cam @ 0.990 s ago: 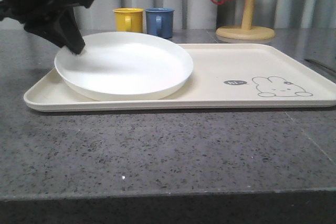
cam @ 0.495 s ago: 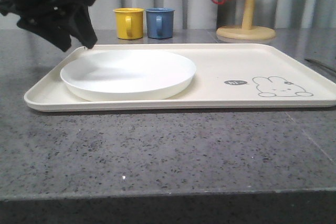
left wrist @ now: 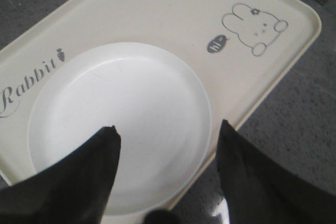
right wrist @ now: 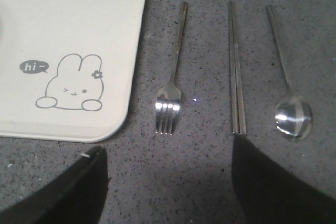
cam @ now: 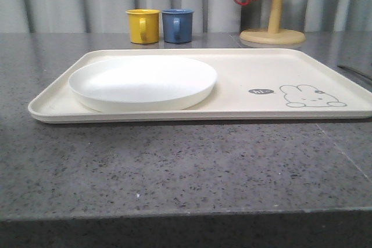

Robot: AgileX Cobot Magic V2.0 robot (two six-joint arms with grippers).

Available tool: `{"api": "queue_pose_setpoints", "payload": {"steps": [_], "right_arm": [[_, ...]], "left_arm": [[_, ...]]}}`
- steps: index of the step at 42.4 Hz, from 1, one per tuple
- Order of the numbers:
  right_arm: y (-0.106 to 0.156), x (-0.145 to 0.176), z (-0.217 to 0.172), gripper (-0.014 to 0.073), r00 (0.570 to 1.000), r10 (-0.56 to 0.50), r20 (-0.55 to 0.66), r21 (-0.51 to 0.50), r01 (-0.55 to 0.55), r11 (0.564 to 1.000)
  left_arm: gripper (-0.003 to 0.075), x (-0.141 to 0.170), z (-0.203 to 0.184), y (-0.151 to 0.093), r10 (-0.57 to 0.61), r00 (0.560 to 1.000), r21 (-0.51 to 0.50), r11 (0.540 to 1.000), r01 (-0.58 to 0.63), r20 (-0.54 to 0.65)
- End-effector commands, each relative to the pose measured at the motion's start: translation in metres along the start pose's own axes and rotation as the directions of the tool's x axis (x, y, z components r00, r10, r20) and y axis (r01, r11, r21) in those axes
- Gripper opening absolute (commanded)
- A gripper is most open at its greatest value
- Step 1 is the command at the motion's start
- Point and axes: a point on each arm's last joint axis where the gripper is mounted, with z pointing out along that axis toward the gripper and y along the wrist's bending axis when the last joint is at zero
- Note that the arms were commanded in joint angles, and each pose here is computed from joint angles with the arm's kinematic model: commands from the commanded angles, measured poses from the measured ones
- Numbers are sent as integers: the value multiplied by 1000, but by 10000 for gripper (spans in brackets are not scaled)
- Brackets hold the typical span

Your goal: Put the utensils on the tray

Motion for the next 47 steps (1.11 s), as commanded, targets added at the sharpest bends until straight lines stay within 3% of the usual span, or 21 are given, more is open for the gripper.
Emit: {"api": "queue_pose_setpoints", "payload": {"steps": [1,6,24,33,47], "right_arm": [[-1,-14,-4,526,997,-12,82,10,11,1000],[-1,-14,-4,526,997,-12,82,10,11,1000],[0,-18,-5,518,996,-2,93,-3,2,1000],[1,-43,11,517,992,-4,-125,-1,4,1000],[-3,-81,80,517,920,-27,-390,24,39,999]], "left_arm": [[409,4,-27,-8,11,996,-62,998,-5,92],[409,25,-42,-10,-4,995,-107,994,15,103],[409,85,-100,-12,-27,979,-103,993,48,200],[409,87,-109,-12,-26,972,-103,993,52,235],[409,87,-109,-12,-26,972,-103,993,52,235]]}}
